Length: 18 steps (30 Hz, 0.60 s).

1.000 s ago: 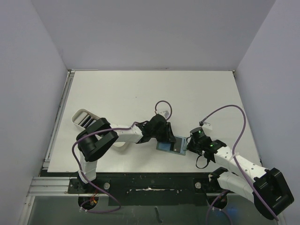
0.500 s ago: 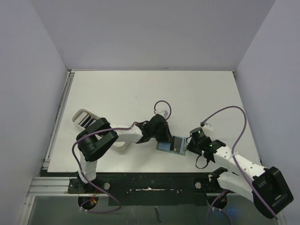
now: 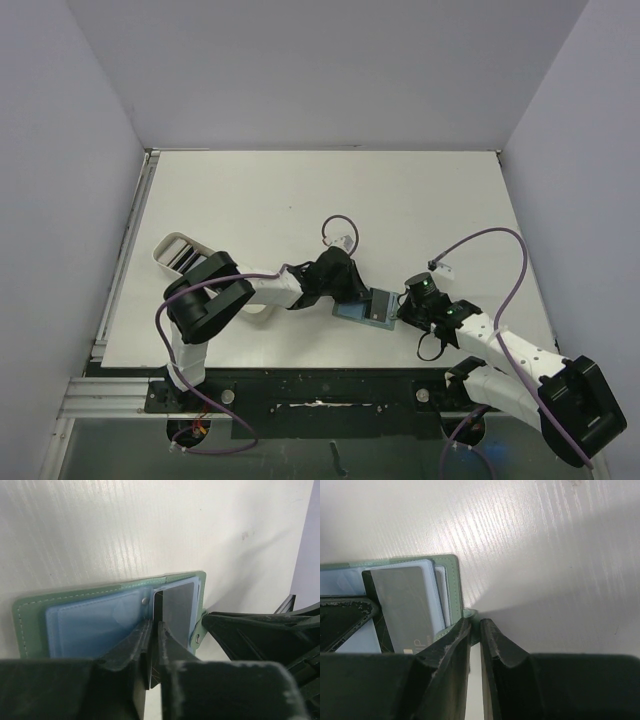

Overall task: Put the credit cards into the card holder
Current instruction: Insert the credit card into the card holder.

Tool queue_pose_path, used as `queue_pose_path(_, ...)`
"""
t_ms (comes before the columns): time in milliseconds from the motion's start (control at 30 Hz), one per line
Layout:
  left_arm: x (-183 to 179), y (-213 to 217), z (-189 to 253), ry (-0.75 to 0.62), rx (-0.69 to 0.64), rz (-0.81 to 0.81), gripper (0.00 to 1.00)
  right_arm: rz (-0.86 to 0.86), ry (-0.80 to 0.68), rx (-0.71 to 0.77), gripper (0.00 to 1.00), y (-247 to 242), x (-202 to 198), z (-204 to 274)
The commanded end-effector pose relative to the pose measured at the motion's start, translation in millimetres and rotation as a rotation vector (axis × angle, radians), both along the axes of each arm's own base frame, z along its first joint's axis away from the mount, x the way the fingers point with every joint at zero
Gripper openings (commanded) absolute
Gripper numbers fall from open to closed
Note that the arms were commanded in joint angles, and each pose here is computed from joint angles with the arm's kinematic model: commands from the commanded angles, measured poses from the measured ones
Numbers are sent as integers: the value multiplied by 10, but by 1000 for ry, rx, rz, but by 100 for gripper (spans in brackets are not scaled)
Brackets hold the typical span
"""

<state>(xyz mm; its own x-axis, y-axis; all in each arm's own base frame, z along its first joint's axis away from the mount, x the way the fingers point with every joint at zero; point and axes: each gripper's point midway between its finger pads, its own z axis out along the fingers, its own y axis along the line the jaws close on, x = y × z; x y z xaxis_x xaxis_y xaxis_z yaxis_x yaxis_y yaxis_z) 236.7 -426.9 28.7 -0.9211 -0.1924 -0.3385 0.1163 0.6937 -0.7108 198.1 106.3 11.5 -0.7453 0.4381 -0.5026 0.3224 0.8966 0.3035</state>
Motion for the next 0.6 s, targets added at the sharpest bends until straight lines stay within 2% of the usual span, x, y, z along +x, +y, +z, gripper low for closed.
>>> queue_pose_path(0,23,-50,-10,-6,-29,16,12,15,27,9,15,16,-94,-75)
queue_pose_path(200,65,-13,145,-53,-20,19,24,18,7,7,15,26,-48,-11)
queue_pose_path(567,88,40,205,-96,25,23,30,18,-6,-1,15,7,-35,37)
